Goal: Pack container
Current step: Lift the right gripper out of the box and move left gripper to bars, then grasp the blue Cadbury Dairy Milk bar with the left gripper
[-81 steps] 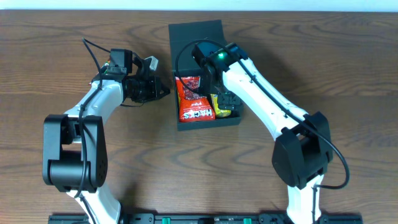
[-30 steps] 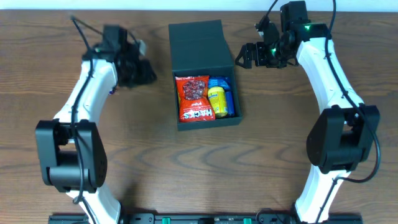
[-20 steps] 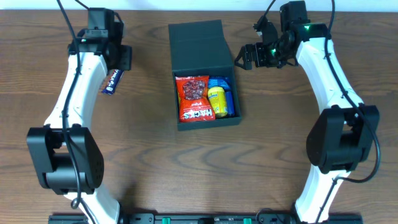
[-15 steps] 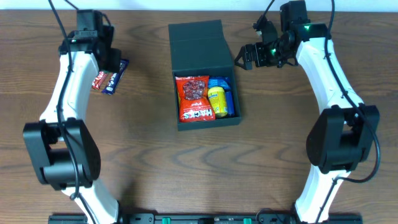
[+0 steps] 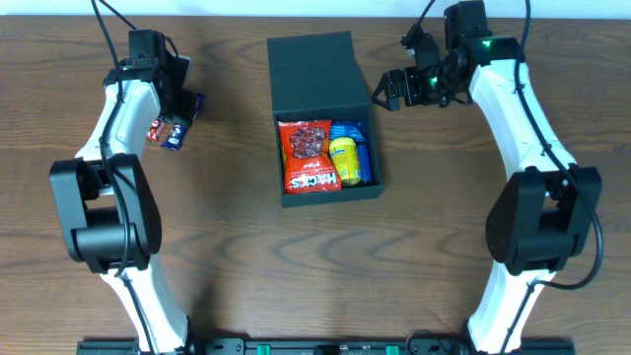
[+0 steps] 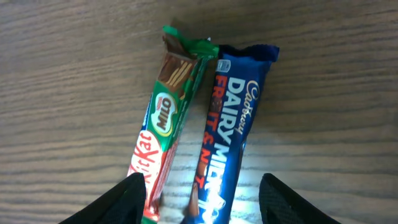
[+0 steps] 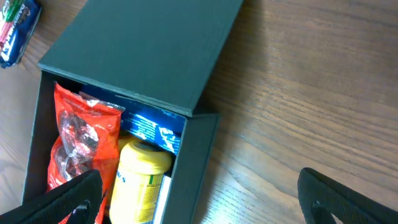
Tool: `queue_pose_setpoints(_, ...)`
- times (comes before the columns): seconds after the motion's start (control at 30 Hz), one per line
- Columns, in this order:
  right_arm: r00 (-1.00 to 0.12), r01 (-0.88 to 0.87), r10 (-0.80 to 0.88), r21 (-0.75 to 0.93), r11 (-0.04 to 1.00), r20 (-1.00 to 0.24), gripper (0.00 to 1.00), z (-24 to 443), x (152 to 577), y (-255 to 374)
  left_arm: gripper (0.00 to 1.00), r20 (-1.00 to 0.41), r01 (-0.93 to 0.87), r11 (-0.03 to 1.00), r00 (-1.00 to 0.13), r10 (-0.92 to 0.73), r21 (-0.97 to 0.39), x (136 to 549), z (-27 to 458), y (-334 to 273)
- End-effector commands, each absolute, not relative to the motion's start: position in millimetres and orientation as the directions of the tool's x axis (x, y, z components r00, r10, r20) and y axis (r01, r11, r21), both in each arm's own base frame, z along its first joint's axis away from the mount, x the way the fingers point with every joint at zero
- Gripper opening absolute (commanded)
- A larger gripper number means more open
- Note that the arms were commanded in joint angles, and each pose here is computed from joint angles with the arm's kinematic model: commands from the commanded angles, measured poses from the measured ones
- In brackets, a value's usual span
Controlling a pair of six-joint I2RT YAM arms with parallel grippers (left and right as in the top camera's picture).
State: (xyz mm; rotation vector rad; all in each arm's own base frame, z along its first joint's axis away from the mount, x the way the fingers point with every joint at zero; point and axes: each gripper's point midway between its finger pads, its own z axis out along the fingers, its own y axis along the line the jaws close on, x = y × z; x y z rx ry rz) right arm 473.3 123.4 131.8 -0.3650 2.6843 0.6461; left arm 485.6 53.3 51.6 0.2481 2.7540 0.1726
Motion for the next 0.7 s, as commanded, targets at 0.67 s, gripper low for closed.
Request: queue_pose_setpoints(0.67, -0.890, -0.336, -0.157, 0.383, 0.860, -0.428, 0.99, 148.5, 475.2, 122.7, 0.56, -0.365, 0.227, 0.970, -0.899, 0.242, 0.083, 502.7, 1.2, 38.8)
